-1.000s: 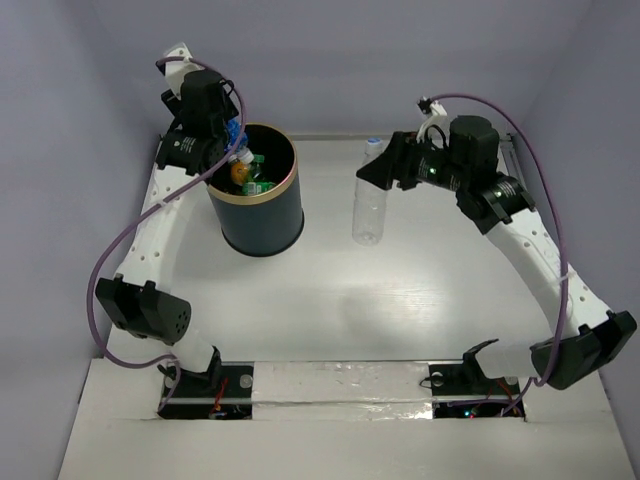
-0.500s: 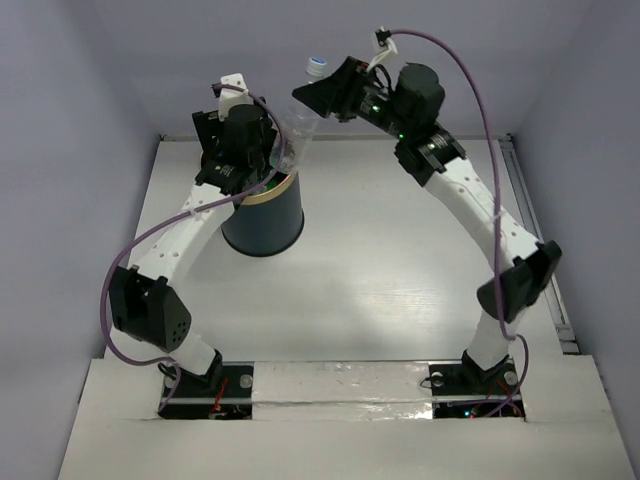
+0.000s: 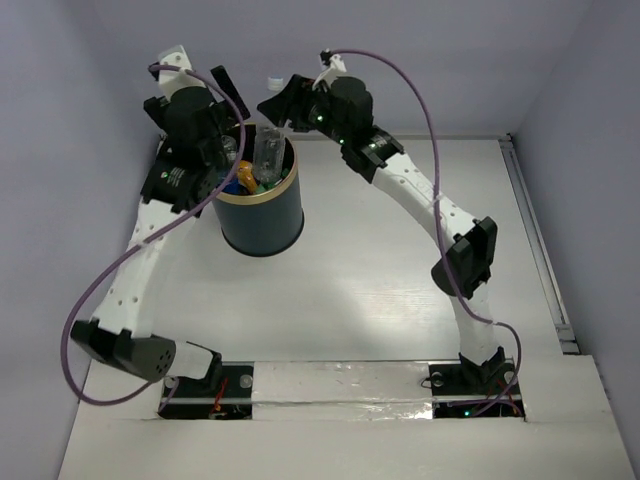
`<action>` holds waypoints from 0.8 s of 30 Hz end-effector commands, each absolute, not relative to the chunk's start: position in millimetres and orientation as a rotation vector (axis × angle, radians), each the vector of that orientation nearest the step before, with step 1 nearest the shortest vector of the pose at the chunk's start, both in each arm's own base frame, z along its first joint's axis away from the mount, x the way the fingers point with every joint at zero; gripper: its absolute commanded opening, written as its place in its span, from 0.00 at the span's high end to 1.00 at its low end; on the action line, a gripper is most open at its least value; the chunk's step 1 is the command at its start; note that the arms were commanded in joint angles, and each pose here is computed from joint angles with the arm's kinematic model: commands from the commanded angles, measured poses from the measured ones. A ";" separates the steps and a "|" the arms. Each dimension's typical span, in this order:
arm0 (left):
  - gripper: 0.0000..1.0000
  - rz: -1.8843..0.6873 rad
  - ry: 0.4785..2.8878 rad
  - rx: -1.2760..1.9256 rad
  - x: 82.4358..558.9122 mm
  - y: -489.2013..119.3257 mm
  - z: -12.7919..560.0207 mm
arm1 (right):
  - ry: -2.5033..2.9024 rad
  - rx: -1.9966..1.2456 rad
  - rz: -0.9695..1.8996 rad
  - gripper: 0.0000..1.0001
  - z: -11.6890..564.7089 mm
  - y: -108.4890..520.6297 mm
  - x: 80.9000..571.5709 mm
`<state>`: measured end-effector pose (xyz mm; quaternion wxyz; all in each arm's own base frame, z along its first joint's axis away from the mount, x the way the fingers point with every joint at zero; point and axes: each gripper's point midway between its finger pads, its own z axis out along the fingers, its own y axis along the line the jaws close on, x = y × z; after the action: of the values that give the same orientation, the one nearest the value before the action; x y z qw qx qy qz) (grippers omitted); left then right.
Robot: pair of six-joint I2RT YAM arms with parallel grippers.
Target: Put the plastic bottles in the bin
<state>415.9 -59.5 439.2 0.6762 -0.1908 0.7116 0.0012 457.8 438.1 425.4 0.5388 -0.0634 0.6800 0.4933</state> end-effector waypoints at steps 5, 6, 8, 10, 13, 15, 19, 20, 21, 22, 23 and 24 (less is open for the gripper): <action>0.01 -0.302 1.545 -0.427 367.8 -77.2 496.0 | 1.657 -0.203 1.183 0.29 397.6 495.1 423.2; 0.01 -0.329 1.552 -0.412 365.0 -81.4 497.5 | 1.661 -0.204 1.181 0.23 397.4 495.3 423.3; 0.01 -0.356 1.555 -0.406 356.0 -82.4 503.1 | 1.670 -0.192 1.157 0.01 399.3 490.2 423.5; 0.01 -0.387 1.562 -0.382 346.5 -85.4 506.2 | 1.642 -0.168 1.122 0.00 419.0 475.8 420.5; 0.01 -0.409 1.549 -0.382 334.0 -83.1 512.5 | 1.592 -0.118 1.035 0.00 447.5 449.1 419.7; 0.01 -0.400 1.550 -0.376 328.4 -80.3 515.2 | 1.568 -0.089 0.983 0.00 463.6 434.0 419.6; 0.01 -0.391 1.555 -0.360 320.2 -77.6 526.4 | 1.519 -0.021 0.898 0.00 494.7 393.7 417.6; 0.01 -0.392 1.569 -0.356 319.0 -78.3 523.9 | 1.512 -0.005 0.879 0.00 503.1 382.6 412.7; 0.01 -0.410 1.577 -0.343 318.9 -82.3 523.1 | 1.518 0.000 0.855 0.00 502.2 373.7 414.2; 0.01 -0.424 1.576 -0.337 317.4 -84.2 524.1 | 1.518 0.007 0.839 0.00 504.0 365.4 414.4; 0.01 -0.446 1.582 -0.334 317.6 -87.8 522.9 | 1.520 0.002 0.821 0.00 504.7 359.7 411.2; 0.01 -0.480 1.587 -0.310 315.0 -93.9 523.9 | 1.489 0.004 0.822 0.06 522.0 345.8 398.4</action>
<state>327.1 -85.6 510.9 0.6645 -0.1540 0.7095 -0.1770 412.1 388.0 487.6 0.6214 -0.0155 0.6773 0.3936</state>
